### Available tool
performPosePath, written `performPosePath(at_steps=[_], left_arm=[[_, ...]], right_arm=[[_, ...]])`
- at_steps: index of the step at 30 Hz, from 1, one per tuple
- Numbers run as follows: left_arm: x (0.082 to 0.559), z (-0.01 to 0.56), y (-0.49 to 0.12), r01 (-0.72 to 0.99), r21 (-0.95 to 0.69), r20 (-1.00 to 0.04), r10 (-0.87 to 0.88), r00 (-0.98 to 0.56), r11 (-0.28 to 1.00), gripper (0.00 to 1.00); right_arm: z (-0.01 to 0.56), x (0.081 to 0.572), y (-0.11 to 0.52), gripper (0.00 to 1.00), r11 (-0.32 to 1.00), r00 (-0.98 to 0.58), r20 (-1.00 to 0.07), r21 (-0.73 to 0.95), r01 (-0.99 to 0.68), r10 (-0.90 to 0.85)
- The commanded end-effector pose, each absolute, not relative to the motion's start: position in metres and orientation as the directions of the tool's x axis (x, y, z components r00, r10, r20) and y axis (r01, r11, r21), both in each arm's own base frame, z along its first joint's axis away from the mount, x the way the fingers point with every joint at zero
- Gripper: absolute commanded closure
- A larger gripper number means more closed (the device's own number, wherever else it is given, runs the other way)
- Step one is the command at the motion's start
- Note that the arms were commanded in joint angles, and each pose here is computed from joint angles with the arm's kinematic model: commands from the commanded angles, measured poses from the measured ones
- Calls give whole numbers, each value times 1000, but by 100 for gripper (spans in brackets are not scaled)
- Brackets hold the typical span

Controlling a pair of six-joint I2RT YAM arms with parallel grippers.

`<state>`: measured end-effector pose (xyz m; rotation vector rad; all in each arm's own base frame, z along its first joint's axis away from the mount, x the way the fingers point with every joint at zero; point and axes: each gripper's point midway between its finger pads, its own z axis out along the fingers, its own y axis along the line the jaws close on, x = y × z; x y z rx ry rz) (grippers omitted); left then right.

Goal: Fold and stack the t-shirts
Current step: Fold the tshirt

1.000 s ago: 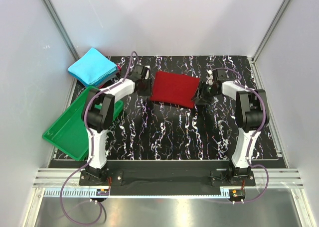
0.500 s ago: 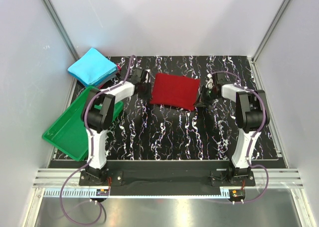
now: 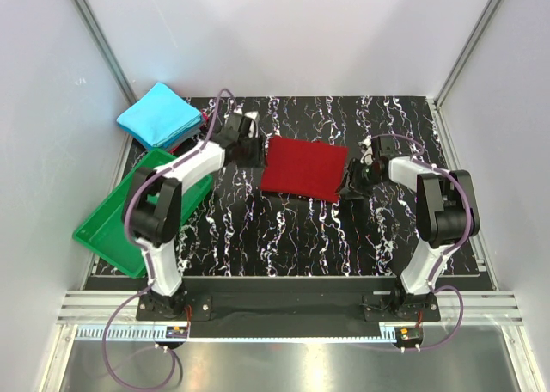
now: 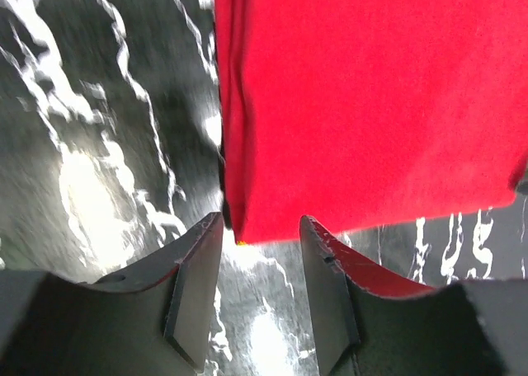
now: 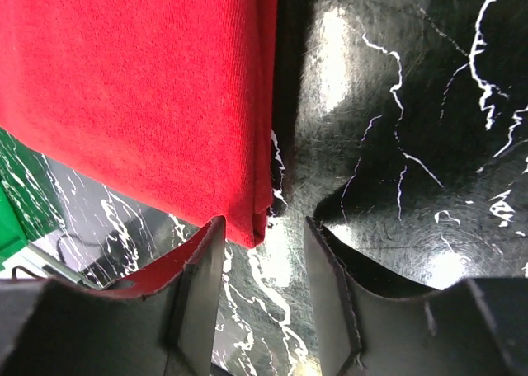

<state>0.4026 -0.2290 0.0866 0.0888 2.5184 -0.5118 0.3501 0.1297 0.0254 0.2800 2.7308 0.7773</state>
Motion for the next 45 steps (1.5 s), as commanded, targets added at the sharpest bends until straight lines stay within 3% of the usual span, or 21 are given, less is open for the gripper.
performPosePath(at_steps=[1,10,20,22,23,24,25,28,32,35,37,45], left_arm=[[449,101,-234,228,-334,-603,-21,-798,915,53],[510,76,-259,311,-329,-629,39,-777,892,53],[544,77,-276,367,-342,-671,49,-740,865,54],[545,75,-277,365,-348,-668,45,-743,863,68],[546,75,-276,361,-351,-668,39,-743,864,80],[548,76,-274,351,-353,-668,29,-744,867,100],[549,74,-272,337,-359,-664,16,-748,871,100],[553,71,-261,254,-416,-629,-75,-774,873,100],[554,64,-254,215,-468,-591,-123,-797,858,100],[552,74,-261,295,-463,-624,-71,-778,836,99],[552,77,-259,323,-443,-642,-45,-765,837,79],[547,75,-256,331,-424,-646,-25,-763,843,61]], right_arm=[[50,376,128,50,834,-912,-299,546,79,281],[56,440,120,49,844,-878,-404,536,1,258],[35,474,116,51,821,-872,-399,571,5,283],[30,478,118,55,812,-875,-392,584,2,284],[29,478,118,57,812,-875,-391,584,4,285],[26,478,117,62,815,-875,-389,579,11,288],[23,477,114,70,816,-875,-385,577,22,295],[20,474,111,88,812,-875,-377,583,29,303],[22,473,109,96,809,-872,-376,587,38,314],[24,472,108,95,803,-871,-374,595,39,319],[25,473,107,94,800,-870,-372,598,43,325],[30,474,115,88,774,-877,-359,633,23,320]])
